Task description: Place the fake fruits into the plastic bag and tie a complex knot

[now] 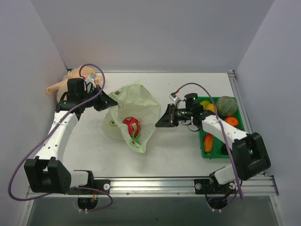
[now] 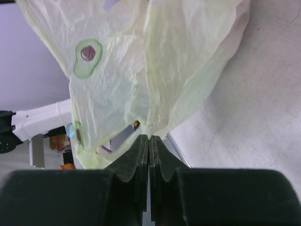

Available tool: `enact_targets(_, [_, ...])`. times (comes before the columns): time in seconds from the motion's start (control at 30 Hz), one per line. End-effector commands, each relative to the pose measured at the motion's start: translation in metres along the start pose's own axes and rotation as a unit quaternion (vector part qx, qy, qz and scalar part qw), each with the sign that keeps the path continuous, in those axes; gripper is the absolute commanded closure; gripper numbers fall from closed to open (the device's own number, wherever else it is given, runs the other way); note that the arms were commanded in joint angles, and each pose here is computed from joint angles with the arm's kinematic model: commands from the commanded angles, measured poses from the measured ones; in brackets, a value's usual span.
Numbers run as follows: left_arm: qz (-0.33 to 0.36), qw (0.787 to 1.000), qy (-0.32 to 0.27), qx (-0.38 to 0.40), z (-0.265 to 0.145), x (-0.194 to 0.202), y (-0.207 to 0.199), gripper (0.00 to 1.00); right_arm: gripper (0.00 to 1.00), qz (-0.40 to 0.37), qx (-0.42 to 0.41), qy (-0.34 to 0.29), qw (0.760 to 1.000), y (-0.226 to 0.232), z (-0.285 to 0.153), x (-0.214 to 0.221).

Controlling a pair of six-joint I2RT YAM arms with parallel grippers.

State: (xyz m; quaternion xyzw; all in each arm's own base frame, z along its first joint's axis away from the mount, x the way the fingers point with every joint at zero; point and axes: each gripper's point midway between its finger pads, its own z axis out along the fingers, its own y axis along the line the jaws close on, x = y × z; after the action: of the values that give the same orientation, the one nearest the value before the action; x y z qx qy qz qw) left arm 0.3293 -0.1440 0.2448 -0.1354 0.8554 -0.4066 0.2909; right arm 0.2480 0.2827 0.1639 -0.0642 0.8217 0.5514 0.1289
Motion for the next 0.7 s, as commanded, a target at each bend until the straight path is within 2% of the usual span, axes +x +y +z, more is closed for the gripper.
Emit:
enact_targets(0.0, [0.053, 0.997, -0.059, 0.012, -0.021, -0.031, -0.030, 0.99, 1.00, -0.095, -0.036, 0.004, 0.995, 0.045, -0.037, 0.005])
enact_targets(0.1, [0.048, 0.996, -0.068, 0.022, -0.029, -0.032, -0.040, 0.99, 1.00, -0.115, -0.053, -0.002, 0.992, 0.069, -0.048, 0.004])
enact_targets(0.17, [0.045, 0.996, -0.070, 0.024, -0.032, -0.027, -0.041, 0.98, 1.00, -0.117, -0.036, 0.002, 0.993, 0.060, -0.048, 0.007])
enact_targets(0.3, [0.013, 0.999, -0.035, 0.012, -0.019, -0.003, -0.018, 0.96, 1.00, -0.111, -0.001, 0.008, 0.994, 0.039, -0.048, 0.008])
enact_targets(0.33, [0.011, 0.999, -0.032, 0.015, -0.016, -0.002, -0.016, 0.96, 0.97, -0.105, 0.015, 0.016, 0.994, 0.034, -0.051, 0.010])
enact_targets(0.37, [0.007, 1.000, -0.027, 0.014, -0.013, 0.001, -0.014, 0.96, 0.91, -0.111, 0.023, 0.015, 0.993, 0.031, -0.053, 0.009])
enact_targets(0.4, [0.003, 1.000, -0.022, 0.017, -0.011, 0.004, -0.014, 0.96, 0.80, -0.120, 0.051, 0.016, 0.991, 0.019, -0.058, 0.008])
enact_targets(0.43, [0.002, 1.000, -0.021, 0.020, -0.007, 0.004, -0.014, 0.96, 0.59, -0.121, 0.066, 0.007, 0.990, 0.013, -0.065, 0.001])
enact_targets(0.53, [0.009, 0.999, -0.023, 0.028, -0.002, -0.001, -0.021, 0.95, 0.26, -0.146, 0.118, -0.008, 0.982, 0.005, -0.094, -0.016])
enact_targets(0.6, [0.011, 0.999, -0.023, 0.032, 0.000, -0.004, -0.024, 0.95, 0.18, -0.171, 0.160, -0.043, 0.971, 0.003, -0.123, -0.039])
enact_targets(0.67, [0.015, 0.999, -0.025, 0.036, 0.002, -0.007, -0.027, 0.95, 0.14, -0.194, 0.246, -0.064, 0.948, -0.015, -0.158, -0.053])
